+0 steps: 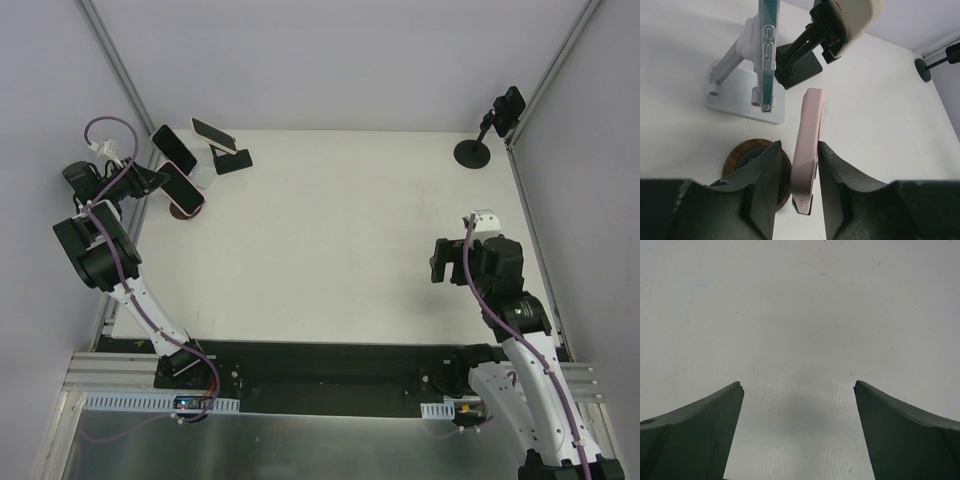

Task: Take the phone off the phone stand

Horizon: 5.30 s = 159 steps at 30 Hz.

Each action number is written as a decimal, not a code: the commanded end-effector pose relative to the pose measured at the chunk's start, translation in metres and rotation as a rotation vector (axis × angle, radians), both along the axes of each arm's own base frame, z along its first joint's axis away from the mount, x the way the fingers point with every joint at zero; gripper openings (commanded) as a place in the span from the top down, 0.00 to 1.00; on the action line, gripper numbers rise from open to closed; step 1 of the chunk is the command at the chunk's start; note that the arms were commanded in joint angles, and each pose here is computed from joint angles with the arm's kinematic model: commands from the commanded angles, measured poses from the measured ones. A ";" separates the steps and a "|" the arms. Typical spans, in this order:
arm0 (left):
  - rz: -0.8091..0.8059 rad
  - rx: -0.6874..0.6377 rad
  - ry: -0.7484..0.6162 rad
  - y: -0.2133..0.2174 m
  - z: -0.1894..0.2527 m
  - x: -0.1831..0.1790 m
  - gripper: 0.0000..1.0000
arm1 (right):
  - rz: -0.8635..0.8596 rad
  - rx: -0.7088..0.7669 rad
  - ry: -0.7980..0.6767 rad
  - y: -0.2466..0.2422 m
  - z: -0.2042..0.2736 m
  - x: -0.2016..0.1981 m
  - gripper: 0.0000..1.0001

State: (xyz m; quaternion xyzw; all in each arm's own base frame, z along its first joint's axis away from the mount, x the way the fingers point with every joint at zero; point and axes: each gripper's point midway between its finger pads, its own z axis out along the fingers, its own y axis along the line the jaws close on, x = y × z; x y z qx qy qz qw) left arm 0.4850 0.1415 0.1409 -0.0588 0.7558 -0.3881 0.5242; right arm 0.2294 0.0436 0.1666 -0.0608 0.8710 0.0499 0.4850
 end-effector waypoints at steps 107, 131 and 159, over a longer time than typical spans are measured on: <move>-0.492 -0.290 -0.020 -0.402 0.178 -0.195 0.01 | 0.365 1.227 -0.070 0.152 0.105 0.041 0.99; -0.003 0.312 0.064 -0.278 0.072 -0.230 0.01 | -0.204 0.964 0.077 -0.006 -0.028 0.164 0.99; 0.006 0.348 0.087 -0.278 0.071 -0.216 0.01 | -0.310 1.127 0.325 0.005 -0.132 0.155 0.43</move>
